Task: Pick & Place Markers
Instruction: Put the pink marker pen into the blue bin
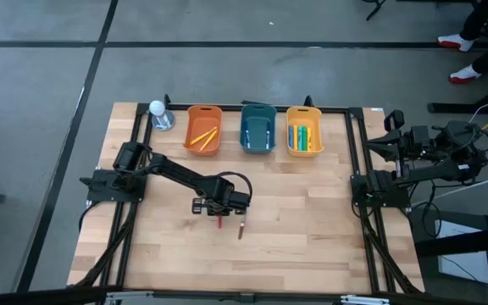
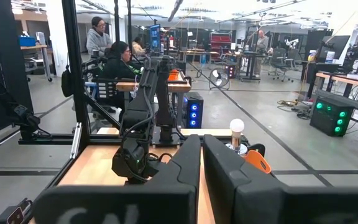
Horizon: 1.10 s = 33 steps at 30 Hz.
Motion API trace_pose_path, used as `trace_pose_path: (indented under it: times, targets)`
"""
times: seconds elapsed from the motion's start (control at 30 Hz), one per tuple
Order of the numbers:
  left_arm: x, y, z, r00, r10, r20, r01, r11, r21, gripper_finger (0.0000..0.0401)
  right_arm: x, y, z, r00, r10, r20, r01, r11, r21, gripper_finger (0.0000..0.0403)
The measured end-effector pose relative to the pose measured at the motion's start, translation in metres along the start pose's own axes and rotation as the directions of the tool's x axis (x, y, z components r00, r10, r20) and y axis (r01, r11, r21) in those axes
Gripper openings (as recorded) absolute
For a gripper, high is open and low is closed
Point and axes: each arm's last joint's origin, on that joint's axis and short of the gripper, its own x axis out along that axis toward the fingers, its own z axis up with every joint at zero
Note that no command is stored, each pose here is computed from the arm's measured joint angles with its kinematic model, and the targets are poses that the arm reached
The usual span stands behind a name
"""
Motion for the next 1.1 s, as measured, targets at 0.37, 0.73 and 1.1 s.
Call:
trace_pose_path:
  times: [0.37,0.73,1.1]
  targets:
    - [-0.002,0.001,0.0,1.0,0.0,0.008,0.0,1.0,0.0,0.0028,0.0,0.0,0.0,1.0,0.0,0.0,0.0,1.0,0.0,0.0021]
    - [-0.012,0.003,0.0,0.999,0.018,0.039,-0.018,1.0,0.007,0.0028,0.0,0.0,0.0,1.0,0.0,0.0,0.0,1.0,0.0,0.0021]
    - [-0.036,-0.012,-0.004,0.996,-0.057,0.074,0.054,0.997,0.048,0.0028,0.0,0.0,0.0,1.0,0.0,0.0,0.0,1.0,0.0,0.0021]
